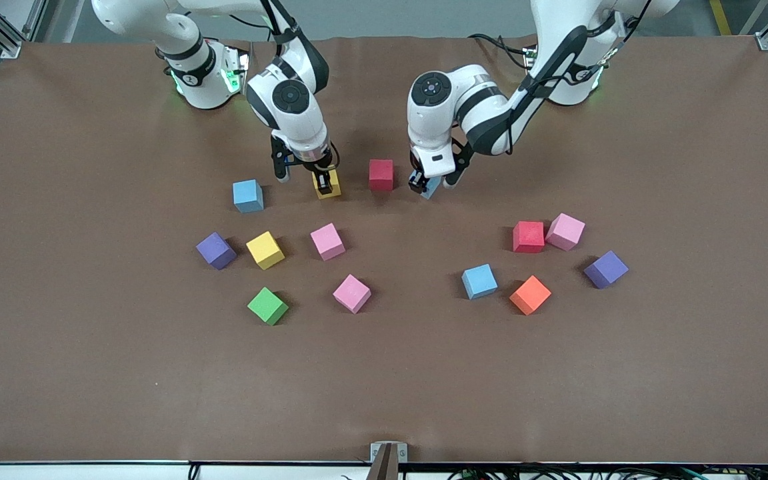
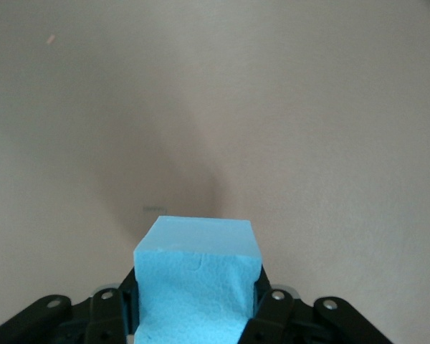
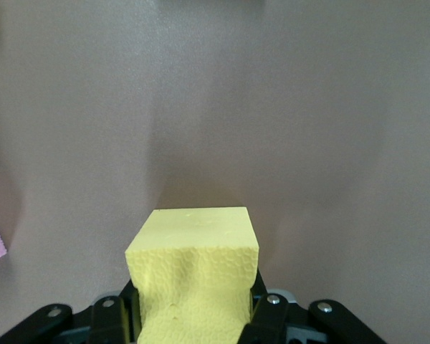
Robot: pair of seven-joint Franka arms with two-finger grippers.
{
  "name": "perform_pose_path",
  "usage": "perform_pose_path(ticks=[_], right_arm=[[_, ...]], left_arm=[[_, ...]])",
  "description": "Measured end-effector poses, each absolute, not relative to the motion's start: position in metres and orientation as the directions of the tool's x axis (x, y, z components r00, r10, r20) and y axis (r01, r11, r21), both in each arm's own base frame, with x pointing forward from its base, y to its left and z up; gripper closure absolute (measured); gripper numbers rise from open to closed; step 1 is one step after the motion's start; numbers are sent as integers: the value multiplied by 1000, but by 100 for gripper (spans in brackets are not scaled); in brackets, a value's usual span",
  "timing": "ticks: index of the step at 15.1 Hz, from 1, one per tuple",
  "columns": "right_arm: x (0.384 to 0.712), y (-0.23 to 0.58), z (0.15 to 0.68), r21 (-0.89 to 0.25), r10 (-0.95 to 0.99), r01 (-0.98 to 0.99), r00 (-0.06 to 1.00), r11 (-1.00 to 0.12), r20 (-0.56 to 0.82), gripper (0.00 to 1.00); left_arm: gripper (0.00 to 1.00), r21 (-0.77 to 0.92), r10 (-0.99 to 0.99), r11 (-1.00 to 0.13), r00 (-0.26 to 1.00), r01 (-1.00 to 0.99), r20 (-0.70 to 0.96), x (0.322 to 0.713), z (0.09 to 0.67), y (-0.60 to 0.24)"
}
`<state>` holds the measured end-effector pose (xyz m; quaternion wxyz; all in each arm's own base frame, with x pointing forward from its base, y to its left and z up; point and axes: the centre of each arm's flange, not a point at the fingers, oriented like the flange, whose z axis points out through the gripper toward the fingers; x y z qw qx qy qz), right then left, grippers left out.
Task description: Arrange 11 blocks into digit 3
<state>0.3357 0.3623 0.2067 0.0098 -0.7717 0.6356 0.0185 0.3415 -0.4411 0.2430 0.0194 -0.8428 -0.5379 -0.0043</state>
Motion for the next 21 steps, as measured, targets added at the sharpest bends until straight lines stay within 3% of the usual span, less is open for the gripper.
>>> perform_pose_path(ticks=[8, 21], right_arm=[[323, 382, 209, 3, -985, -986, 168, -168, -47, 45], [316, 402, 207, 0, -985, -986, 167, -167, -51, 45]], left_arm=[[46, -28, 999, -7, 8, 1000, 33, 332, 237, -454], [46, -39, 999, 2, 0, 999, 45, 325, 214, -465]])
